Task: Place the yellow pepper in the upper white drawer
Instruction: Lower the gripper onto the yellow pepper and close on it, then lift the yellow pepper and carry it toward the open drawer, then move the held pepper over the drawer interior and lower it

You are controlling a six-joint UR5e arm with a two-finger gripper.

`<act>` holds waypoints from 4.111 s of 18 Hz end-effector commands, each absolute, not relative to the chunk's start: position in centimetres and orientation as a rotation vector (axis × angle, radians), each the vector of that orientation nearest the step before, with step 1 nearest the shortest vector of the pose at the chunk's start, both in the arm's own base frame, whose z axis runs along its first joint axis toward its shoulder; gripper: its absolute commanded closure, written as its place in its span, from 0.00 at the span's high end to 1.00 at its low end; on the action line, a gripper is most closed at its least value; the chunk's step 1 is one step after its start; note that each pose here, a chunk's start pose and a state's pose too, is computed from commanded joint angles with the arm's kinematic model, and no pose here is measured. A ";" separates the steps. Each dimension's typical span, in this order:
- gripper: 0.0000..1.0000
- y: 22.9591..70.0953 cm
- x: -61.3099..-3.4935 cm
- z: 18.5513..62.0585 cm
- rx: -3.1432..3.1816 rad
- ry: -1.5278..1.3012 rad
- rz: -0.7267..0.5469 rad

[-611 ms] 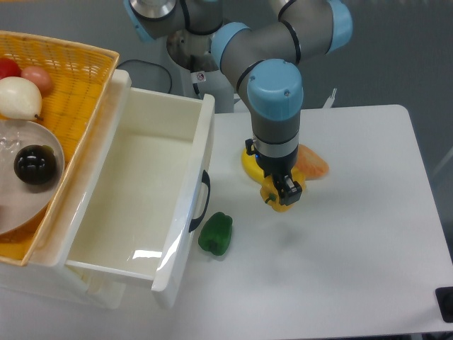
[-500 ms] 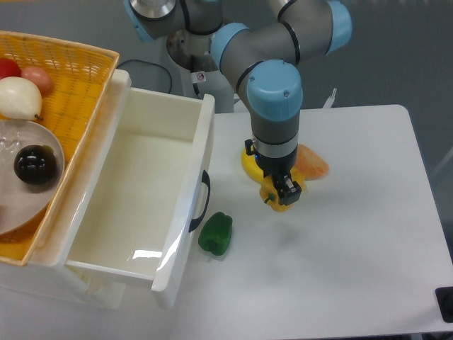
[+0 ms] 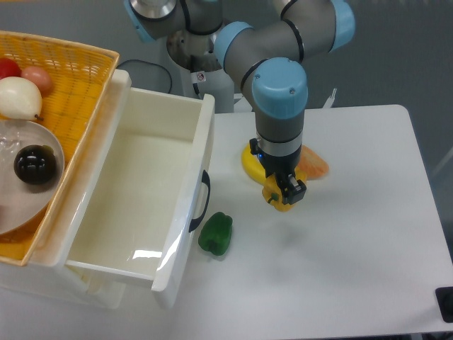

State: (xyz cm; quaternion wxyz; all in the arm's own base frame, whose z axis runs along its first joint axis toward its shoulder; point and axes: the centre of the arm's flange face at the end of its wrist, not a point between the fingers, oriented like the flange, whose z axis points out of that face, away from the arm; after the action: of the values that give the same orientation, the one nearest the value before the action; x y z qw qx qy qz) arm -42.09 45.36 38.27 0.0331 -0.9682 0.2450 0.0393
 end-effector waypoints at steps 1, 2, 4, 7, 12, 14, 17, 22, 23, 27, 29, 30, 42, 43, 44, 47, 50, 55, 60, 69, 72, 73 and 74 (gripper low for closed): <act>0.37 45.4 -42.1 38.4 -2.974 0.739 0.113; 0.37 45.5 -42.0 38.4 -2.980 0.704 0.108; 0.37 45.6 -42.1 38.8 -2.989 0.616 0.109; 0.37 45.1 -43.2 39.9 -2.968 0.436 0.100; 0.37 43.8 -43.3 41.9 -2.881 0.123 -0.020; 0.37 43.3 -42.5 43.3 -2.862 0.038 -0.059; 0.37 42.9 -41.8 45.6 -2.832 -0.018 -0.100; 0.37 41.6 -40.2 49.3 -2.789 -0.090 -0.162; 0.37 41.6 -39.9 49.4 -2.775 -0.110 -0.189; 0.37 41.6 -38.4 51.6 -2.682 -0.175 -0.235; 0.37 41.9 -37.9 52.2 -2.638 -0.257 -0.279; 0.38 42.0 -37.6 52.5 -2.615 -0.293 -0.304; 0.40 46.3 -29.5 52.4 -2.721 -0.188 -0.290; 0.40 46.6 -29.1 52.2 -2.730 -0.176 -0.293; 0.40 46.8 -28.6 51.7 -2.735 -0.166 -0.305; 0.40 47.3 -28.0 51.4 -2.739 -0.149 -0.317; 0.41 48.0 -26.9 50.6 -2.754 -0.123 -0.337; 0.43 49.1 -25.9 49.1 -2.774 -0.089 -0.369; 0.45 49.5 -25.7 48.6 -2.781 -0.081 -0.382; 0.52 49.8 -25.8 48.2 -2.785 -0.078 -0.385; 0.59 49.9 -25.9 48.0 -2.787 -0.078 -0.390; 0.60 49.9 -25.9 47.9 -2.788 -0.078 -0.391; 0.64 49.9 -25.9 47.9 -2.788 -0.076 -0.391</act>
State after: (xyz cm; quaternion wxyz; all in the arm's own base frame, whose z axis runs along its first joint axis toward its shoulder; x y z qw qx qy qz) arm -25.92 49.88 47.86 0.1619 -0.9769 -0.0266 -0.1369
